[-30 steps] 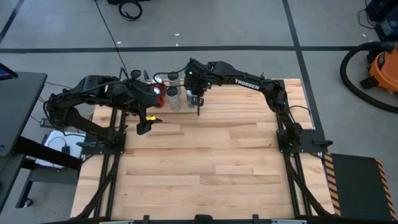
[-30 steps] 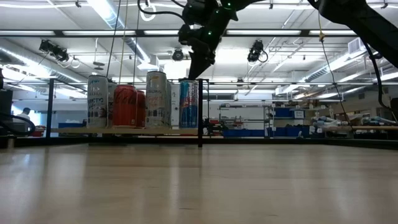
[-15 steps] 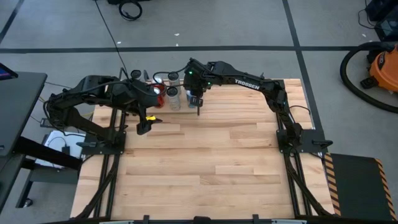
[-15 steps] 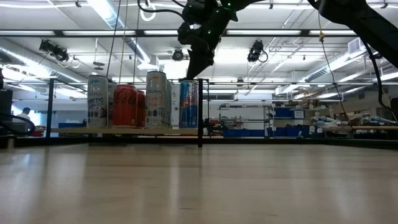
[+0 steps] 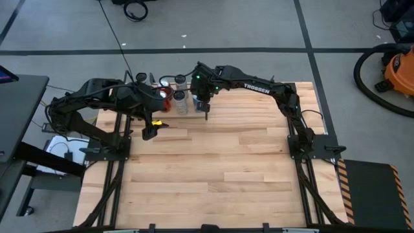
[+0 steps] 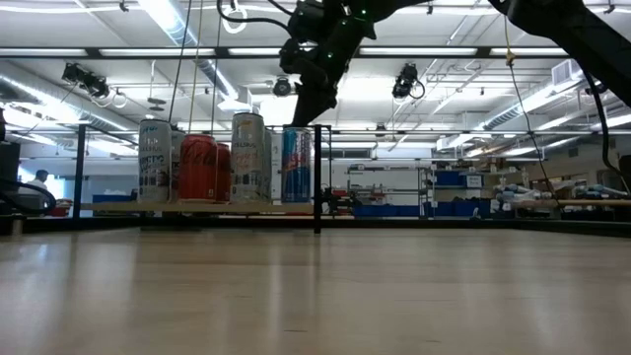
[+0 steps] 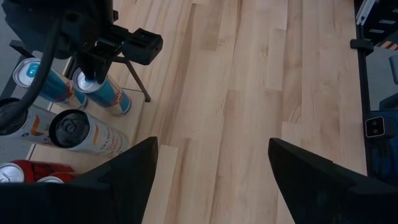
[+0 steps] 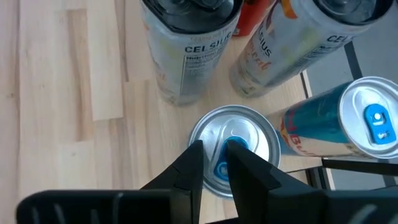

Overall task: Place canned beverage on shelf
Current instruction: Put the white-yellow soda can on the shelf aligned with the other white-yellow soda can, then put the blue soda can on the shelf aligned with the other blue soda can, then return to Home Position

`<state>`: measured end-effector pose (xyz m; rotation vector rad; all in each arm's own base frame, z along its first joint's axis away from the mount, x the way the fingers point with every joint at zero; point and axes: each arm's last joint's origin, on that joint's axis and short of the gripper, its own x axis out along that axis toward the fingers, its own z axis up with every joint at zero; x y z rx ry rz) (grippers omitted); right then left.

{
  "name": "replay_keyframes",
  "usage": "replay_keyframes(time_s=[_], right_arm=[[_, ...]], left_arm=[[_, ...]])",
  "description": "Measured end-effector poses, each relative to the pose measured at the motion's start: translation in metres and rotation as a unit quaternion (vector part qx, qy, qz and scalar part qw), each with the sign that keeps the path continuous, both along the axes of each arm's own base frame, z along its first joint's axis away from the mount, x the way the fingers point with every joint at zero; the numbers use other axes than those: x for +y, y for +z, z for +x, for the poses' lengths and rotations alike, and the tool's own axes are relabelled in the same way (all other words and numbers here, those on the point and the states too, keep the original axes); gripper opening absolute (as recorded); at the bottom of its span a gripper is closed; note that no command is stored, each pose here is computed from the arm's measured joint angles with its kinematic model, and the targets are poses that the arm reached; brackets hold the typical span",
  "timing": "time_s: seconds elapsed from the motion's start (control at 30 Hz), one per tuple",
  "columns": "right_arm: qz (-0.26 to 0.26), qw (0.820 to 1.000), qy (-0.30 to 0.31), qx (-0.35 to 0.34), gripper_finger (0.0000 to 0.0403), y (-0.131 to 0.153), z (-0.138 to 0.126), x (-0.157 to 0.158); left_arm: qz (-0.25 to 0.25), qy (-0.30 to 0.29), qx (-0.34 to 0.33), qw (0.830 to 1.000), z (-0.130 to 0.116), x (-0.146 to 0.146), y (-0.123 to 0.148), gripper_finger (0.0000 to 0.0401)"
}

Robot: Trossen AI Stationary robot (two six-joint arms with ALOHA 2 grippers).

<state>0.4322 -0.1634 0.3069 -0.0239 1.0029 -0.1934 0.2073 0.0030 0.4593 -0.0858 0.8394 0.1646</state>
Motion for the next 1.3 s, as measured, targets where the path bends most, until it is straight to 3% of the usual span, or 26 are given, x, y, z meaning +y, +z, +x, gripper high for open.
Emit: replay_keyframes(time_s=[0.57,0.93,1.13,1.3], right_arm=[[-0.002,1.000,0.004,-0.018,0.0079,0.002,0.003,-0.002],[-0.025,1.000,-0.005,-0.018,0.0079,0.021,-0.009,0.002],[-0.029,0.999,0.000,-0.038,0.0079,0.054,-0.029,0.014],[0.004,0.994,0.003,-0.111,0.0079,0.105,-0.064,0.030]], left_arm=[[0.000,0.000,0.000,1.000,0.000,0.000,0.000,0.0307],[0.015,-0.017,0.003,1.000,0.000,0.000,0.000,0.0307],[0.019,-0.022,0.020,0.999,-0.008,0.000,-0.001,0.0307],[0.028,0.005,-0.004,1.000,-0.028,0.001,0.000,0.0307]])
